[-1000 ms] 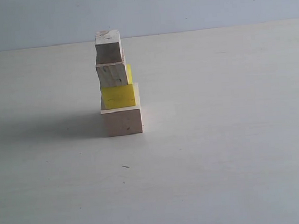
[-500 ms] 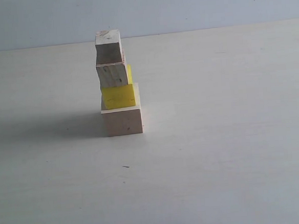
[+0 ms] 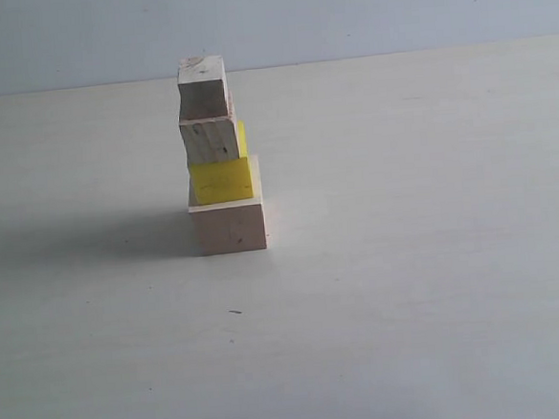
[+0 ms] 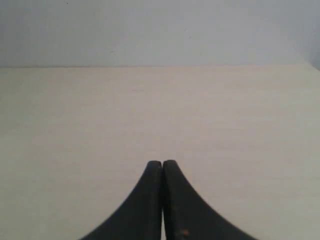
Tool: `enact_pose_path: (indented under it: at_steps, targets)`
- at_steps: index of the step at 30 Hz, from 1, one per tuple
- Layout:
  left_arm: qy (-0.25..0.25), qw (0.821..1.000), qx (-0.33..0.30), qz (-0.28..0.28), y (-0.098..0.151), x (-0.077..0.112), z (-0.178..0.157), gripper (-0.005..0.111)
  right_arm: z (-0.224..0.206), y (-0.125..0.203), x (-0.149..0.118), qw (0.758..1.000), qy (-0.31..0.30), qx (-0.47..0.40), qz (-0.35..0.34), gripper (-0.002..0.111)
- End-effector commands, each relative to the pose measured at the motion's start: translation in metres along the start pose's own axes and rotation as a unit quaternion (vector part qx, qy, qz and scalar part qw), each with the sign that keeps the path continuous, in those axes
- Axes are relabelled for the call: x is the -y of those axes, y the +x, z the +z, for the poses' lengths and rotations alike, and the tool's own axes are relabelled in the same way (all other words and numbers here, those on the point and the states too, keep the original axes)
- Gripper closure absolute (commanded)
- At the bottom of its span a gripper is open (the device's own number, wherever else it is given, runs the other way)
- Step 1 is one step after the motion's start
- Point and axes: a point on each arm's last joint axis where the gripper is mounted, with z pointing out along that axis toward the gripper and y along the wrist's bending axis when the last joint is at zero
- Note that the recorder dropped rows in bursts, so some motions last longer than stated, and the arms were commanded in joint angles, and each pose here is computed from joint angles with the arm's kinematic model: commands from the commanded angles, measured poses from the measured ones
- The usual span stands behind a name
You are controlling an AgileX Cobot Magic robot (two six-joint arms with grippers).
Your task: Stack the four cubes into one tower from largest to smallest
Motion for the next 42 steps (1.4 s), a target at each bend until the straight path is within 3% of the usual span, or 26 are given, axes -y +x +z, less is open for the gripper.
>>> enact_pose_path:
  at_steps: [1, 42]
  targets:
    - [0.003, 1.000, 0.002, -0.001, 0.0007, 0.0002, 0.0000, 0.107, 0.0000, 0.0002, 0.0005, 1.000, 0.004, 0.007, -0.002, 0.108]
    - [0.003, 1.000, 0.002, -0.001, 0.0007, 0.0002, 0.0000, 0.107, 0.0000, -0.0003, -0.0003, 1.000, -0.001, 0.009, 0.015, 0.108]
